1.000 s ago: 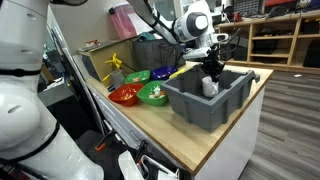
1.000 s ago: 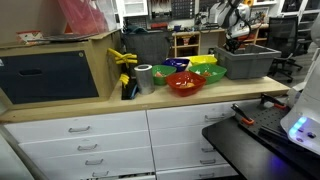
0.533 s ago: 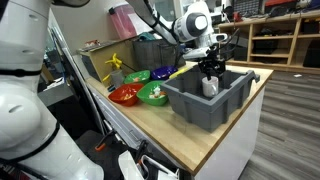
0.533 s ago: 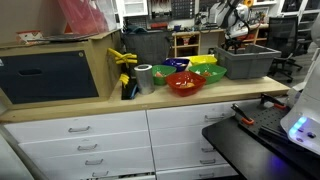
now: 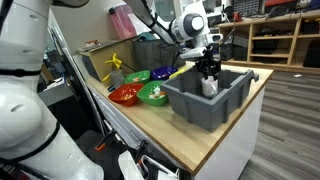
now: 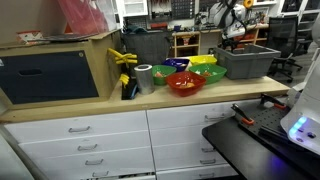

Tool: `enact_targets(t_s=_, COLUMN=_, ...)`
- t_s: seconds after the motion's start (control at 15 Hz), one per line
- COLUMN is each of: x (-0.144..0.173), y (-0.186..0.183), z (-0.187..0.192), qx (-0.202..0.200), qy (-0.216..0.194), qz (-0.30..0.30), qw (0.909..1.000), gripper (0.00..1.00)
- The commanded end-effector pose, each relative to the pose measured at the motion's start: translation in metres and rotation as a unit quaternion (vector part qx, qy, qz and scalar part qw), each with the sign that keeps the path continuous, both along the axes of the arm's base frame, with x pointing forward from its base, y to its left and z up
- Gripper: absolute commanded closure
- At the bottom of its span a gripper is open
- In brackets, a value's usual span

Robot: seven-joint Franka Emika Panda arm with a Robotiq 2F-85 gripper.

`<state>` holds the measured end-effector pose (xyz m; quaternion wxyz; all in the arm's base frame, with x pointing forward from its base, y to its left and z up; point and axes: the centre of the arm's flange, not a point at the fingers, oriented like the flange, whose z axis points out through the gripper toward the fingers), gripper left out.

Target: Push the white cup backwards, then remove the pink doll from the cup and put it in the red bowl

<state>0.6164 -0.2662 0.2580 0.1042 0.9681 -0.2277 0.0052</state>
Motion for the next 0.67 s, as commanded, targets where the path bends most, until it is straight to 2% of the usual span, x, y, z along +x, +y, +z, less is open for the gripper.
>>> enact_targets(t_s=0.0, x=0.0042, y=0.0045, z=0.0055, qx=0.004, qy=-0.001, qz=-0.011, qw=0.9999, gripper=0.71)
enact_targets(t_s=0.27, x=0.0052, y=0.0033, z=0.0095, qx=0.006, qy=-0.002, qz=-0.012, qw=0.9999, gripper=0.99)
enact_targets(t_s=0.6, x=0.0044, y=0.0027, z=0.0117, qx=0.007, qy=0.001, qz=-0.012, qw=0.9999, gripper=1.00)
